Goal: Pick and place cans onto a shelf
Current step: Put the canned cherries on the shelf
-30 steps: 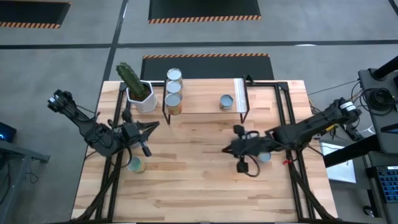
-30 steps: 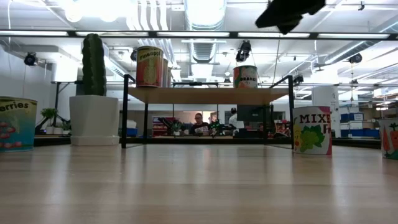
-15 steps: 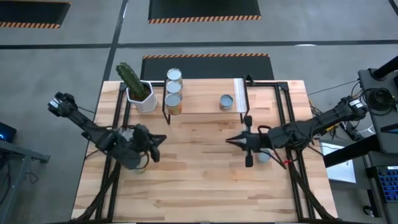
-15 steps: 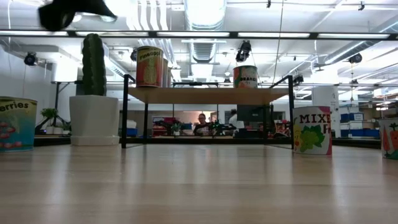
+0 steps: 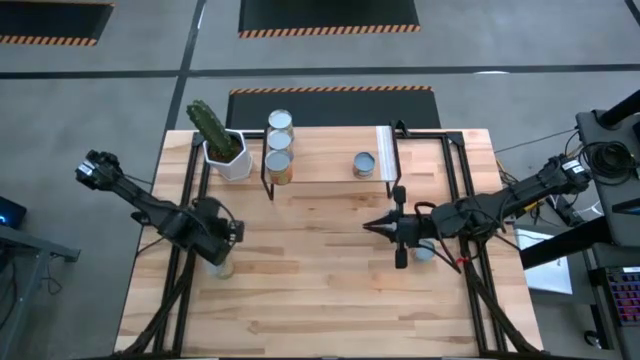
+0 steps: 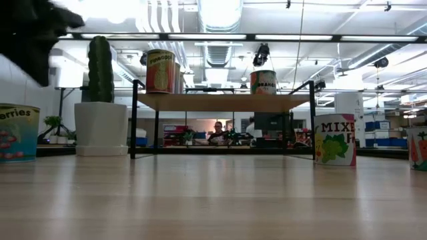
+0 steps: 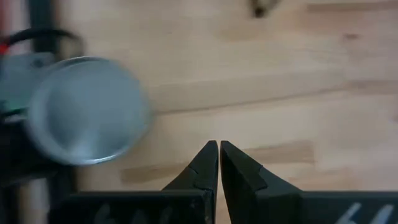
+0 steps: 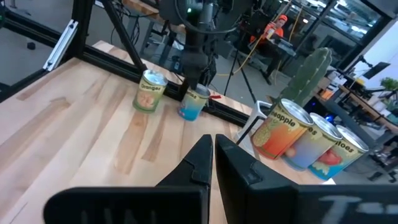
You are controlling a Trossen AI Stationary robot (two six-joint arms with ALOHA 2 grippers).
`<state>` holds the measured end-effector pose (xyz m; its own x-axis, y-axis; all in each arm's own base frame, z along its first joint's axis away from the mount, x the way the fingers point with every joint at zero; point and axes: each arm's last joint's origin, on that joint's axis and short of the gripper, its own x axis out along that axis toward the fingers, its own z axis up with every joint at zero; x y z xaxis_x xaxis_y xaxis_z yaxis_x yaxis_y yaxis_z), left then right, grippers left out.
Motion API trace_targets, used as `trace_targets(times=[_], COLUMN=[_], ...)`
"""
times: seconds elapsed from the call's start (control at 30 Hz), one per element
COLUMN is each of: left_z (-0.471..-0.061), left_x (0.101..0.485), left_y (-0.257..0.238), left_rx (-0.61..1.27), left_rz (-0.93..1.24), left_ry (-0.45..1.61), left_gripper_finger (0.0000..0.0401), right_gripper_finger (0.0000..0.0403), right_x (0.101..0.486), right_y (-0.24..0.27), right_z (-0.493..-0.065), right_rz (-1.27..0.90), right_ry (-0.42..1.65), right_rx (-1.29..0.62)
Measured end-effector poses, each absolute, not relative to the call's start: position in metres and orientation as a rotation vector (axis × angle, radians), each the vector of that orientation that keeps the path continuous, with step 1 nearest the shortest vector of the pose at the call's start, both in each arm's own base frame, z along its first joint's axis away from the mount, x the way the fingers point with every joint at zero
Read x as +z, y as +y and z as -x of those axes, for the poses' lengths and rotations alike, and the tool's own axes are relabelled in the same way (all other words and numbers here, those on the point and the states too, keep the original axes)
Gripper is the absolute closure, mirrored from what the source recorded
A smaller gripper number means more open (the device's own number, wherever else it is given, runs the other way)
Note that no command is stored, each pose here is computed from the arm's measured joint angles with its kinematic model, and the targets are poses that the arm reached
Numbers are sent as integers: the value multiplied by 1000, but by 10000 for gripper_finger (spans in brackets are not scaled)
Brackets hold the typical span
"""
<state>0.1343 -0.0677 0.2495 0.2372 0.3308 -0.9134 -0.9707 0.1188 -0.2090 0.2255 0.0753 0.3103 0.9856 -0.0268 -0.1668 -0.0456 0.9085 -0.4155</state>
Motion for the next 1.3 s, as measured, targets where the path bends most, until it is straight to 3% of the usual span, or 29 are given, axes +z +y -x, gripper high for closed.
trace_targets(times=[0.47,0.83,1.3], left_z=[-125,-126,-141], left_x=[250,228,209], left_y=[-54,-52,-60], left_rx=[1346,1510,1545], left_rz=[1004,863,776], left_ry=[791,814,858], left_gripper_finger=[401,401,401], right_gripper_finger=[394,394,394], right_x=[311,310,311], right_y=[74,74,73], right_z=[-225,-223,-222], right_rz=[486,510,499], right_ry=[168,187,185], right_rx=[8,13,11])
